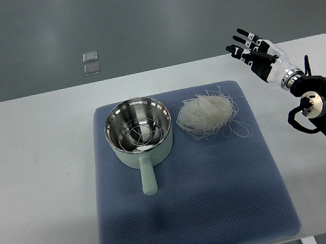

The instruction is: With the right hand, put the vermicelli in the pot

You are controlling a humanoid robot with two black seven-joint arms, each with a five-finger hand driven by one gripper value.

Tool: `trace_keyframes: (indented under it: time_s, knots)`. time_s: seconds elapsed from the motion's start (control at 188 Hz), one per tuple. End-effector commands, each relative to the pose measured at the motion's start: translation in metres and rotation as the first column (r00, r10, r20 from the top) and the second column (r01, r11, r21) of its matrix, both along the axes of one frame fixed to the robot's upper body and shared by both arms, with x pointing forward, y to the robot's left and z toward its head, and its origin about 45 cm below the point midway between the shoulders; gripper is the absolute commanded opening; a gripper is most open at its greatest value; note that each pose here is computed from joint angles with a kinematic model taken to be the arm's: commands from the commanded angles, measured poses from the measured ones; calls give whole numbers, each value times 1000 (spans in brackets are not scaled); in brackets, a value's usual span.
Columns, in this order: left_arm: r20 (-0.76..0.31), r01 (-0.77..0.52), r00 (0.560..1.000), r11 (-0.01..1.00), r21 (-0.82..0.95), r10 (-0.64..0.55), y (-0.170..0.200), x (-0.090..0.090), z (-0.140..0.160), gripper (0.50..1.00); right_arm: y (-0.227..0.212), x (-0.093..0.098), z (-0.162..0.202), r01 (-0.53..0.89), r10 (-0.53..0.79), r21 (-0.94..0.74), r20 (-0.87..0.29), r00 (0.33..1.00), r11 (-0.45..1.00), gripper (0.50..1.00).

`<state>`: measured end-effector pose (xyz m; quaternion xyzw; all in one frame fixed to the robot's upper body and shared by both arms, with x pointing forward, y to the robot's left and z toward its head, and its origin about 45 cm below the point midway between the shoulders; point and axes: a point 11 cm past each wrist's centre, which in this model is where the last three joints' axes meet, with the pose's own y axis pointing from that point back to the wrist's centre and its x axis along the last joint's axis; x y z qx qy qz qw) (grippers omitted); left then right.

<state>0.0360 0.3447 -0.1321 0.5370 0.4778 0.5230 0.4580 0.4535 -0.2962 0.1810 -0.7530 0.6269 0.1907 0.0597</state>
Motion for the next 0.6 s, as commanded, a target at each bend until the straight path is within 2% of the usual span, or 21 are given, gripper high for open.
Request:
trace_keyframes:
  time_s: [0.0,0.149,0.594]
  knots:
    - [0,0,1000,1000,3,0,1,0,0,1000,-2,-1,-3,-17,17,-26,-26,1000,1000,930]
    - [0,-2,1000,1000,4,2,2,0,0,1000,-3,-4,-7,-38,36,-56,-46,998,998,930]
    - [-9,-5,1000,1000,7,5,3,-6,0,1000,-8,-1,9,-89,89,-60,-4,996,994,928]
